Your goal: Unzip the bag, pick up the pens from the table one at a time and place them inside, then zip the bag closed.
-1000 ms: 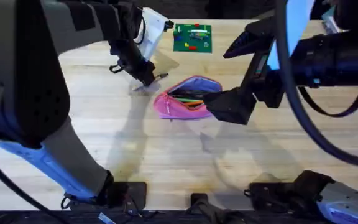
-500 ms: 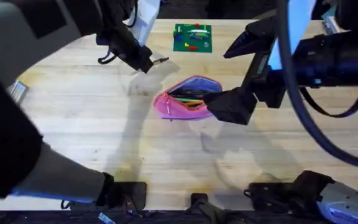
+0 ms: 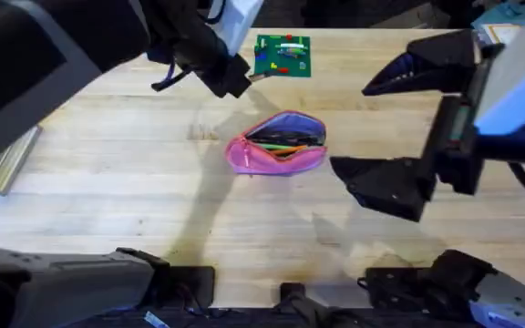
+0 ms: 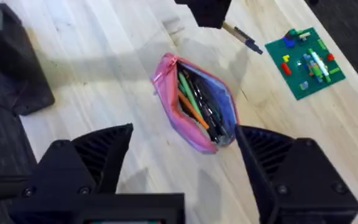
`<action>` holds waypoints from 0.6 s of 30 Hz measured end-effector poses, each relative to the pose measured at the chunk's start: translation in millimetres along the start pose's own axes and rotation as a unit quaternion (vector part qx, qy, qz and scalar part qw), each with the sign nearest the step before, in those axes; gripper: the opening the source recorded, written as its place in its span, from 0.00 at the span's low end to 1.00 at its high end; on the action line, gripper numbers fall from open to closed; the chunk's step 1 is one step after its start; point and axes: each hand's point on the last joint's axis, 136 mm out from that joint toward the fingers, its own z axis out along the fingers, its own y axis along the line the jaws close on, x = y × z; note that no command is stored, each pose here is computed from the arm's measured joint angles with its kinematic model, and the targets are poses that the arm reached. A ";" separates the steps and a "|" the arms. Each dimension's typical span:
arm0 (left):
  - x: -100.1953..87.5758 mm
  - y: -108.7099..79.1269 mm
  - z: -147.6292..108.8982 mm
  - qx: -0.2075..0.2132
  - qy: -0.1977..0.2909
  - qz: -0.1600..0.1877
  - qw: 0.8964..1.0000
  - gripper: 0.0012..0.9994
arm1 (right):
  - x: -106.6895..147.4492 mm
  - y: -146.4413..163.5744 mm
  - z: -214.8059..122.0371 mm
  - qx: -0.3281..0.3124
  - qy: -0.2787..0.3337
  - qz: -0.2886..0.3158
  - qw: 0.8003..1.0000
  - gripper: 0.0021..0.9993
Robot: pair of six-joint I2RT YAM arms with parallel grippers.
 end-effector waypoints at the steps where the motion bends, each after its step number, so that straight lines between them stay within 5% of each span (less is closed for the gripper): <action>1: -2.6 -4.0 -1.3 0.002 -0.003 0.003 1.000 0.04 | 0.7 0.9 -2.6 0.000 -0.001 0.000 1.000 1.00; 2: -5.3 -8.5 -2.5 0.004 -0.006 0.007 1.000 0.04 | 0.6 1.4 -5.0 0.001 -0.004 0.001 1.000 1.00; 4: -23.5 -46.6 -7.2 0.034 -0.026 0.037 0.998 0.04 | 8.8 7.8 -19.5 0.001 -0.004 0.005 1.000 1.00; 12: -35.4 -95.3 -9.5 0.094 -0.036 0.041 0.994 0.04 | 16.0 12.6 -28.8 0.000 -0.001 0.010 1.000 1.00; 18: -25.8 -125.2 -12.8 0.134 -0.011 0.043 0.990 0.04 | 17.5 13.1 -28.7 -0.001 0.002 0.012 1.000 1.00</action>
